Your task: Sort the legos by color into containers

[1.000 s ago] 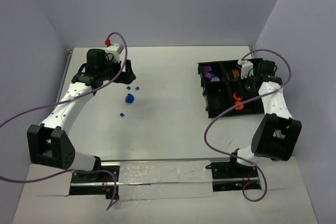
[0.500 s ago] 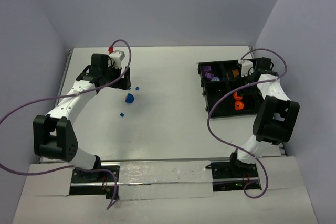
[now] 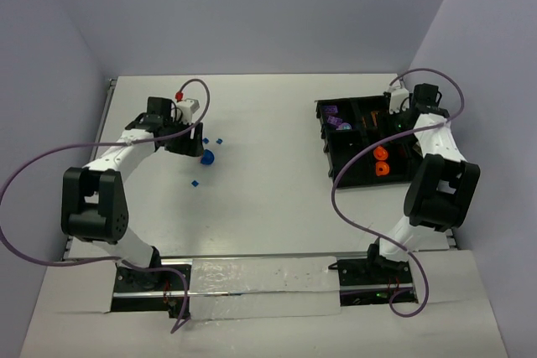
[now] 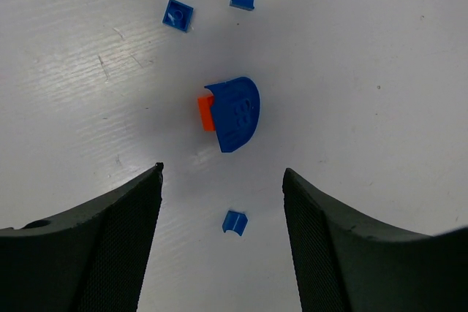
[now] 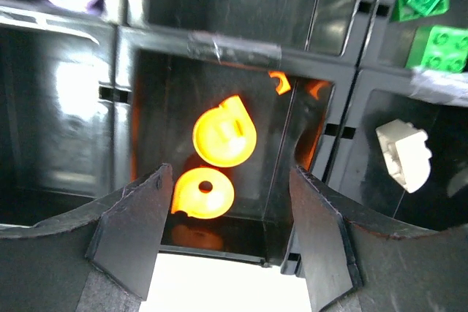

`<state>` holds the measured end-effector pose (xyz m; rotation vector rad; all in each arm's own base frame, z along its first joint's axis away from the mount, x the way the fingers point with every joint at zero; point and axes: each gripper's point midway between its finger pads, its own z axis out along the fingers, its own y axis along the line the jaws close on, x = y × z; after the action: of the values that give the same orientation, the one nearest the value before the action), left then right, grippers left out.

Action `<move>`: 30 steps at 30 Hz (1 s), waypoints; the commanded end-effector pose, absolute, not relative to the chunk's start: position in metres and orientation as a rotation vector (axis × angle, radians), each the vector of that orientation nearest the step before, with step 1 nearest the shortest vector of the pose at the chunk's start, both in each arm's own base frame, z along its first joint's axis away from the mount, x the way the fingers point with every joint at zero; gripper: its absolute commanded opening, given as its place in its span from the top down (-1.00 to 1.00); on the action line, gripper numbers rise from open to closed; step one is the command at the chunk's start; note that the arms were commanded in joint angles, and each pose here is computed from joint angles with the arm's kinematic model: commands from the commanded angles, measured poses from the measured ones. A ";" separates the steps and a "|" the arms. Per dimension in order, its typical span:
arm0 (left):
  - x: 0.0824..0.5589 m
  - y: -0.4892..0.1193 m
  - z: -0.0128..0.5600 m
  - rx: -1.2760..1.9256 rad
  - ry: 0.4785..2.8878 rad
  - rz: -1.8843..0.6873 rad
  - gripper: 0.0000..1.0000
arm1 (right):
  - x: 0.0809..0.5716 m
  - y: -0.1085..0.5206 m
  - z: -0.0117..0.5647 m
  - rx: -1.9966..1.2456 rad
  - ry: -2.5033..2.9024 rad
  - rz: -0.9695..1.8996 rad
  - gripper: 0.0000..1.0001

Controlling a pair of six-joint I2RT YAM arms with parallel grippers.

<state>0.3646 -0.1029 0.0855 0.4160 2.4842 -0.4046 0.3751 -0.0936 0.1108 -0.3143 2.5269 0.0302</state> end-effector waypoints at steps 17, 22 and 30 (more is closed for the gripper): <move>0.461 -0.134 0.049 0.572 2.388 -0.394 -0.10 | 0.390 -0.008 0.212 -0.389 2.274 0.189 -0.49; 0.472 -0.132 0.034 0.604 2.408 -0.364 -0.06 | 0.388 -0.001 0.218 -0.398 2.259 0.206 -0.49; 0.465 -0.128 0.021 0.646 2.434 -0.347 0.16 | 0.387 -0.001 0.221 -0.410 2.257 0.203 -0.50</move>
<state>0.4649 -0.1285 0.0221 0.5955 2.4446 -0.3611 0.3874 -0.0063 0.1896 -0.3953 2.3287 0.2068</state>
